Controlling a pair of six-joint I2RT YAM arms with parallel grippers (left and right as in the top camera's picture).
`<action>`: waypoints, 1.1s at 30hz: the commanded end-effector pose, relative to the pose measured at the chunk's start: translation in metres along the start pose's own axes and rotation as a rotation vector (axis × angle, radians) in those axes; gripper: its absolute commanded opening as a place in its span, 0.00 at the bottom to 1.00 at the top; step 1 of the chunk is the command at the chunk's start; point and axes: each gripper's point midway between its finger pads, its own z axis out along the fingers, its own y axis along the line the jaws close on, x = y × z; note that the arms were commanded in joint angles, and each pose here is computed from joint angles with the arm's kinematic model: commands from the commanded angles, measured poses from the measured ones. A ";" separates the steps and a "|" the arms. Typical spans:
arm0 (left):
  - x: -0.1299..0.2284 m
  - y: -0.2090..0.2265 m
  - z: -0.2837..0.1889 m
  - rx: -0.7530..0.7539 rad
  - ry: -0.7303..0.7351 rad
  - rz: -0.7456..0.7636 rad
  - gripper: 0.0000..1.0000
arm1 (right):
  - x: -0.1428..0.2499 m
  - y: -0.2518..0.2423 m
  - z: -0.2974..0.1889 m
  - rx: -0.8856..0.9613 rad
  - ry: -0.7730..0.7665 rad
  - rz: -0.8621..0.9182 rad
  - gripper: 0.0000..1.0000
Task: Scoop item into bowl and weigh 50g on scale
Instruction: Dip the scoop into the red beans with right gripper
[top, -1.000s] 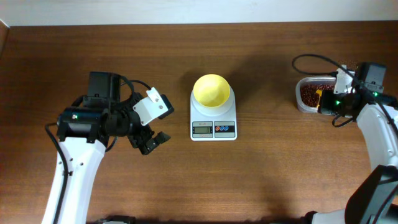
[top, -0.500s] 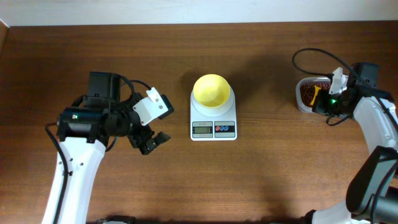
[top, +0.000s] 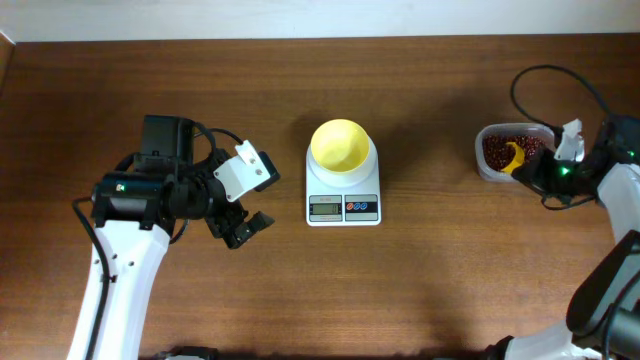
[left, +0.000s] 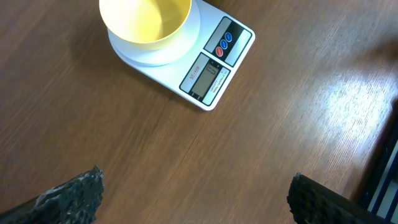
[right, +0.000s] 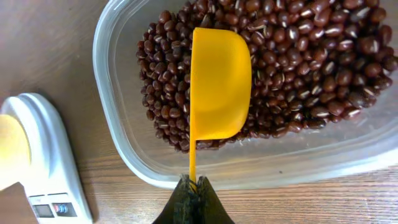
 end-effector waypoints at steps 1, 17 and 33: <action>-0.004 0.000 -0.001 0.008 -0.019 0.020 0.99 | 0.002 -0.003 -0.003 -0.076 0.002 0.048 0.04; -0.004 0.000 -0.001 0.008 -0.019 0.020 0.99 | -0.004 0.008 -0.017 -0.235 -0.034 0.081 0.04; -0.004 0.000 -0.001 0.008 -0.019 0.020 0.99 | -0.005 0.020 -0.020 -0.307 -0.037 0.092 0.04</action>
